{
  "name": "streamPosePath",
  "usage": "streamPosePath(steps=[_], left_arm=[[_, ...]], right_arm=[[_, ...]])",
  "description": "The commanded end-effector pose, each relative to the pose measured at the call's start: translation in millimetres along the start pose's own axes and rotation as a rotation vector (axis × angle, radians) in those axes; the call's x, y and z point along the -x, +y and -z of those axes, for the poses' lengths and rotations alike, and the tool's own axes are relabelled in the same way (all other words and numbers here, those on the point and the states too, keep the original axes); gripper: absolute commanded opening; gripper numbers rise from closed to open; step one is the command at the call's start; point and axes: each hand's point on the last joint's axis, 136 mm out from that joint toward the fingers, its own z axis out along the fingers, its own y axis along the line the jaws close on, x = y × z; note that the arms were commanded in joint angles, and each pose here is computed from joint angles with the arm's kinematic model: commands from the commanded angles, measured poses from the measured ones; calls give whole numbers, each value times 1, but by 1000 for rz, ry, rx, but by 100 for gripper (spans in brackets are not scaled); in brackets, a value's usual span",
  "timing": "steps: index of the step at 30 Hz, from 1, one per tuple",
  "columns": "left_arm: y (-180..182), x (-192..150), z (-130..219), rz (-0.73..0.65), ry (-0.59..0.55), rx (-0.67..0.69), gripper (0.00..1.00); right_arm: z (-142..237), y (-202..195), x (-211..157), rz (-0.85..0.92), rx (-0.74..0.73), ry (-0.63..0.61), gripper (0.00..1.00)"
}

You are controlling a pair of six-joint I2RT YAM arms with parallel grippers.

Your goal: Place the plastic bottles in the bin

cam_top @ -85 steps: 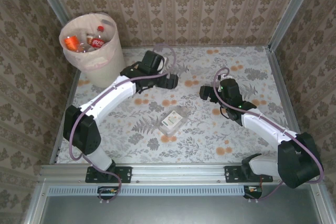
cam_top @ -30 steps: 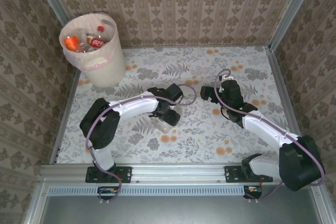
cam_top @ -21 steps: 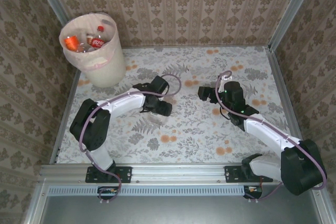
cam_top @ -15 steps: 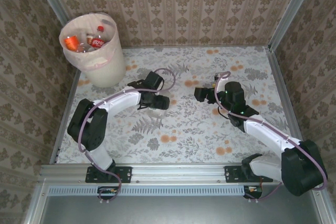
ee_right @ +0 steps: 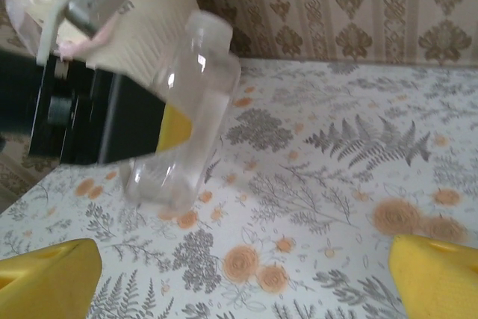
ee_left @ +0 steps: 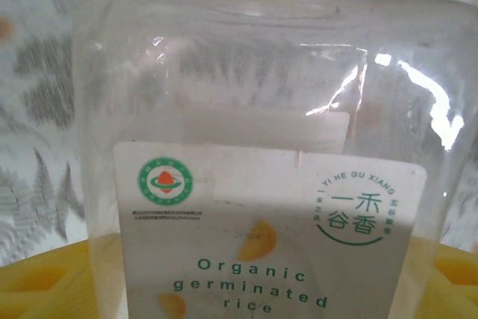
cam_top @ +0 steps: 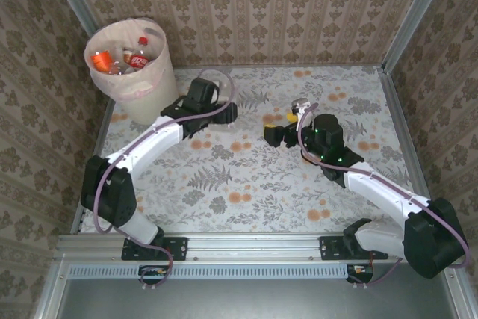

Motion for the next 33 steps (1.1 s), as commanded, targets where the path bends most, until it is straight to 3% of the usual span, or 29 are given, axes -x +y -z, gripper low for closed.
streamPosePath(steps=[1, 10, 22, 27, 33], left_arm=[[-9, 72, 32, 34, -243, -28, 67], [6, 169, 88, 4, -512, 31, 67], [69, 275, 163, 31, -838, 155, 67], [118, 294, 178, 98, -891, 297, 67], [181, 301, 170, 281, -843, 389, 67]], right_arm=[[1, 17, 27, 44, 53, -68, 100], [11, 12, 33, 75, -3, -96, 100], [20, -1, 27, 98, -80, -95, 100], [24, -8, 22, 96, -122, -90, 100], [26, -14, 21, 88, -153, -87, 100]])
